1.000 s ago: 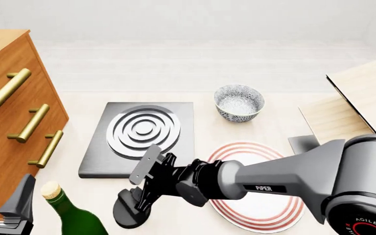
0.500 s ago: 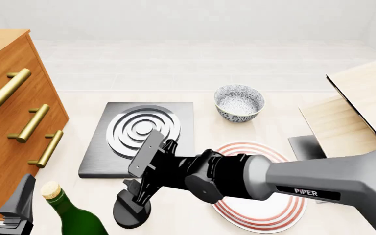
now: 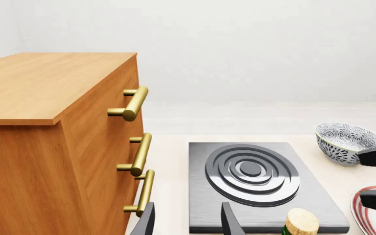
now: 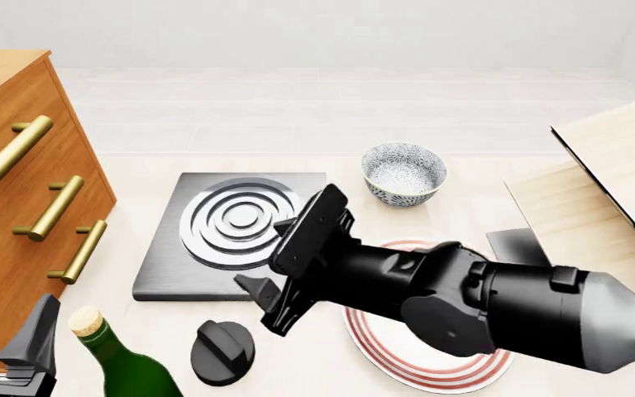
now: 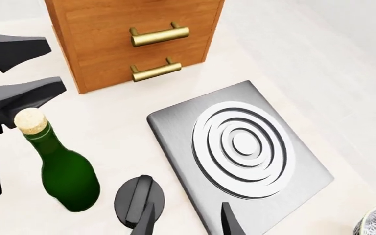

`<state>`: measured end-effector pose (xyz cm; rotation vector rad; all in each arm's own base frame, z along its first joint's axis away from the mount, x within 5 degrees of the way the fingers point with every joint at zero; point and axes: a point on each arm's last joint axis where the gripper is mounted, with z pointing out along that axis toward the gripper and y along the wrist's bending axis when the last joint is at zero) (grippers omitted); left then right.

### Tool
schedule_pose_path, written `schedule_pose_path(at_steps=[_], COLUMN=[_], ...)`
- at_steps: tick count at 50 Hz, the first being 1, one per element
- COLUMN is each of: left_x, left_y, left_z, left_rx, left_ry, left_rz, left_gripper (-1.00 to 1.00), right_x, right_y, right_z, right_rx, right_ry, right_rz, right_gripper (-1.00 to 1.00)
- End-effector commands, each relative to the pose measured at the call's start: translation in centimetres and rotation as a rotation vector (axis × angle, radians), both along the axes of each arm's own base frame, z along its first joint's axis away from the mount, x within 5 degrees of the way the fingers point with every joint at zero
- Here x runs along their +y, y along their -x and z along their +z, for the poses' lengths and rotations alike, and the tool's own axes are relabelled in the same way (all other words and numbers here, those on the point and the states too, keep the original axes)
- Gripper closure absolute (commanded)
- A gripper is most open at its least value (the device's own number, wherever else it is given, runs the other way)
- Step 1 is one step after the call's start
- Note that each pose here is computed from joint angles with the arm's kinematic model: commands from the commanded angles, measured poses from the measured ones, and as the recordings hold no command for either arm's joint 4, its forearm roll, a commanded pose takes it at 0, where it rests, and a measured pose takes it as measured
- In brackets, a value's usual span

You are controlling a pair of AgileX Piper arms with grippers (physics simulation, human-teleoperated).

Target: Turn on the stove.

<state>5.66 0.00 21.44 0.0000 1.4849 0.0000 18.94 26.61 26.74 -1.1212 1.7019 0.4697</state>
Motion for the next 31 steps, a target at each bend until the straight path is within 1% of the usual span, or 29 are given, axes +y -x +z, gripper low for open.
schedule_pose_path(at_steps=[1,7,9,12,15,18,21,26,27,28,29,31], left_x=[0.0,0.0,0.0,0.0,0.0,0.0,0.0,0.0,0.0,0.0,0.0,0.0], left_y=[0.0,0.0,0.0,0.0,0.0,0.0,0.0,0.0,0.0,0.0,0.0,0.0], left_z=[0.0,0.0,0.0,0.0,0.0,0.0,0.0,0.0,0.0,0.0,0.0,0.0], left_rx=[0.000,0.000,0.000,0.000,0.000,0.000,0.000,0.000,0.000,0.000,0.000,0.000], left_ry=[0.000,0.000,0.000,0.000,0.000,0.000,0.000,0.000,0.000,0.000,0.000,0.000], left_rz=[0.000,0.000,0.000,0.000,0.000,0.000,0.000,0.000,0.000,0.000,0.000,0.000], left_gripper=[-1.00,-1.00,-1.00,-1.00,-1.00,-1.00,-1.00,-1.00,-1.00,-1.00,-1.00,-1.00], right_x=[-4.8,-5.9,-6.7,-7.3,-8.6,-9.2,-10.5,-11.3,-12.1,-12.3,-12.7,-13.6], right_y=[1.8,2.3,2.6,2.9,3.5,3.7,4.2,4.6,4.9,5.1,5.3,5.6], right_z=[3.4,3.7,4.1,4.1,4.1,4.1,4.4,4.9,5.6,5.8,6.1,6.8], right_rx=[-0.029,-0.025,-0.024,-0.031,-0.017,-0.019,-0.018,-0.022,-0.037,-0.040,-0.038,-0.061], right_ry=[-0.100,-0.122,-0.147,-0.151,-0.186,-0.193,-0.221,-0.244,-0.267,-0.275,-0.295,-0.314], right_rz=[-0.063,-0.079,-0.095,-0.102,-0.127,-0.141,-0.167,-0.181,-0.198,-0.197,-0.206,-0.226], right_gripper=[-1.00,-1.00,-1.00,-1.00,-1.00,-1.00,-1.00,-1.00,-1.00,-1.00,-1.00,-1.00])
